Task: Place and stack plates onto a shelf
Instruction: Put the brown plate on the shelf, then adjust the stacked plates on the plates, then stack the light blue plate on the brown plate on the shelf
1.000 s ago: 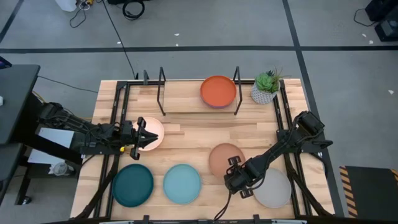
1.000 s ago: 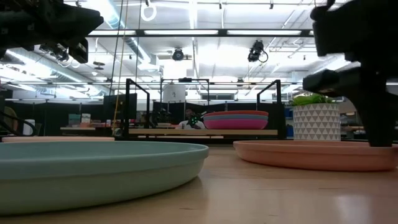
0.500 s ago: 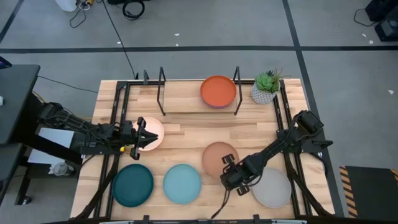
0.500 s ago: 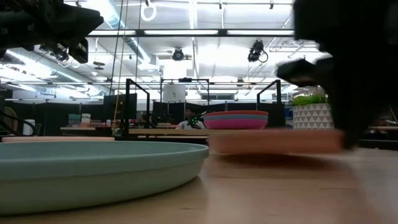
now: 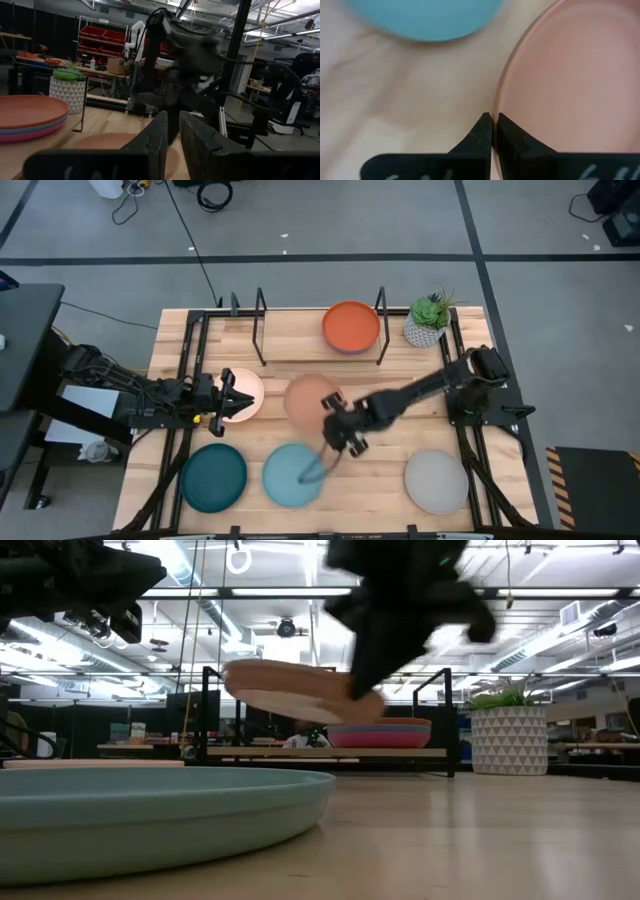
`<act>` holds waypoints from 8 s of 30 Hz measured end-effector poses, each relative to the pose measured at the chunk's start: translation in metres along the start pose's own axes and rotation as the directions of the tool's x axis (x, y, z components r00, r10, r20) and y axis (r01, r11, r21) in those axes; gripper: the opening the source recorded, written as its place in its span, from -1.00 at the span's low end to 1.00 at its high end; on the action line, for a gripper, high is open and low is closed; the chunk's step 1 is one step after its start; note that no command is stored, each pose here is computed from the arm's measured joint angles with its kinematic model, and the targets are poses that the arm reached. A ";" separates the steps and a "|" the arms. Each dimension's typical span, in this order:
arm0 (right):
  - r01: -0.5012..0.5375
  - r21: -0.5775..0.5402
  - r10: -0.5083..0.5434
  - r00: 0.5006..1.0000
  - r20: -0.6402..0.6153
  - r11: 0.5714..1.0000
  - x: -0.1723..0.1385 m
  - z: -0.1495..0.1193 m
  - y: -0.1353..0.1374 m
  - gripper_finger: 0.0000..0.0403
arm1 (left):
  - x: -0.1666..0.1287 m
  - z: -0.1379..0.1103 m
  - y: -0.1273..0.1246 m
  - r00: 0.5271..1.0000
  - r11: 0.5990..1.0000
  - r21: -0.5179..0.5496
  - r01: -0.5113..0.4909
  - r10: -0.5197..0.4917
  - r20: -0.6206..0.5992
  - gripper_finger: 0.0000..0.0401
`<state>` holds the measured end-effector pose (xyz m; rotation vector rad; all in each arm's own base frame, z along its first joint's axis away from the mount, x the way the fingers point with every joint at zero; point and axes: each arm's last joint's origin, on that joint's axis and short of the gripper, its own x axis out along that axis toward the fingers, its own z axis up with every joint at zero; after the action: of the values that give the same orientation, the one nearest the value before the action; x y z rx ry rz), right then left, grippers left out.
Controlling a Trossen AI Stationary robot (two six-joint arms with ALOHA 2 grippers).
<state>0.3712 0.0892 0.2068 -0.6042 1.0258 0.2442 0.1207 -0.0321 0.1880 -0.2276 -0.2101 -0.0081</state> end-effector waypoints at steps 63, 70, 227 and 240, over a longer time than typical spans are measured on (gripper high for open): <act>0.195 0.248 -0.254 0.938 0.234 0.949 0.051 -0.124 -0.194 -0.88 | 0.000 0.000 0.000 1.000 1.000 0.010 0.002 -0.002 -0.003 -0.73; 0.210 0.251 -0.267 0.939 0.218 0.945 0.051 -0.124 -0.194 -0.75 | 0.000 0.000 0.000 1.000 1.000 0.009 0.002 -0.002 -0.003 -0.73; 0.087 0.201 -0.096 0.995 0.039 0.976 0.080 -0.023 0.012 -0.61 | 0.000 -0.001 0.000 1.000 0.998 0.062 0.001 -0.001 -0.007 -0.73; 0.370 0.244 -0.337 0.927 -0.166 0.896 0.078 -0.045 -0.028 -0.61 | 0.000 -0.001 0.000 1.000 0.998 0.063 0.001 -0.001 -0.006 -0.73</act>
<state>0.3910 0.0335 0.1328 -0.5475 1.0220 -0.2565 0.1213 -0.0323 0.1873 -0.1650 -0.2039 -0.0030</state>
